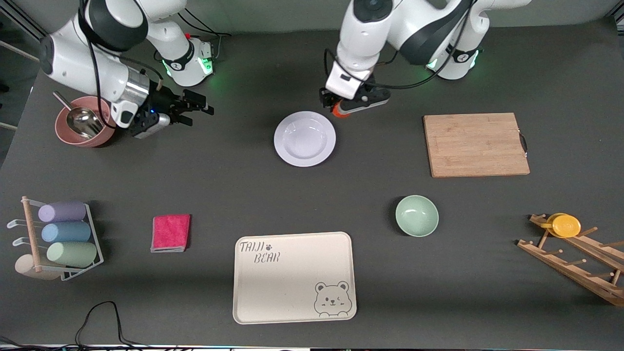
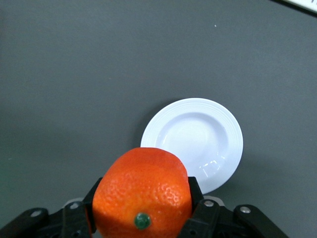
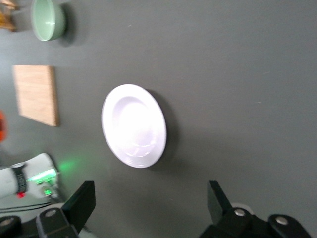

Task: Place orange and plate with both arms
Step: 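Carry the orange with the left gripper while the right gripper reaches the plate, then lower the orange onto the white plate and open the left gripper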

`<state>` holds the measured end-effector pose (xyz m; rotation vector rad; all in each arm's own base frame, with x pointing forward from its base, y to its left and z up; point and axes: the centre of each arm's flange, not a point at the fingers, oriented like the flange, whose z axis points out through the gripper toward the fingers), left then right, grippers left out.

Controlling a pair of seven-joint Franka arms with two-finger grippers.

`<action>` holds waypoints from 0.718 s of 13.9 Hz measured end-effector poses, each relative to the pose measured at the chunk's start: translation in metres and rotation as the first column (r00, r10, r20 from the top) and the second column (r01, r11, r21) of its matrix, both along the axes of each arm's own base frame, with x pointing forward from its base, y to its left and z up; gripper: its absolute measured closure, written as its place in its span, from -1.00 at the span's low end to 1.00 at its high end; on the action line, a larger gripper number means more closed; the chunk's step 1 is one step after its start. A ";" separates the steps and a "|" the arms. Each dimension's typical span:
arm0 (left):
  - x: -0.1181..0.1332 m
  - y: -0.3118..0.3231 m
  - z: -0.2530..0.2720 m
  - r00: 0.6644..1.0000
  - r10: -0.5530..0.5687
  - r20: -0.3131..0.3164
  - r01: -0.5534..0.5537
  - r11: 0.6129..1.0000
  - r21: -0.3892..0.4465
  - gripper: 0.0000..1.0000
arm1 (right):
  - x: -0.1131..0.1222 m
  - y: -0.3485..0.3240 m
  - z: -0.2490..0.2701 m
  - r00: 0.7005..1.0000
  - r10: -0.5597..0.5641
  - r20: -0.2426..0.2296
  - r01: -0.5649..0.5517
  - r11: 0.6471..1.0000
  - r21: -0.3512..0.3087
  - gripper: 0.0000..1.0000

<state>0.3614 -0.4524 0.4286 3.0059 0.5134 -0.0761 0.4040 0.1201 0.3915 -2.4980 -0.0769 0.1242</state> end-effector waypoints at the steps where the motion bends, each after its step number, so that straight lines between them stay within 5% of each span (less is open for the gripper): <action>1: -0.007 -0.016 -0.022 1.000 -0.001 0.014 0.000 1.000 0.012 -0.37 | -0.003 -0.001 -0.024 1.000 -0.001 -0.006 0.002 0.998 0.068 -1.00; 6: -0.038 -0.069 -0.134 0.999 -0.033 0.038 0.032 0.999 0.026 -0.37 | -0.018 -0.003 -0.148 0.998 -0.054 0.027 0.043 0.951 0.306 -1.00; 10: -0.032 -0.100 -0.206 0.999 -0.040 0.017 0.039 0.998 0.058 -0.37 | -0.033 -0.007 -0.222 0.994 -0.084 0.066 0.056 0.937 0.344 -1.00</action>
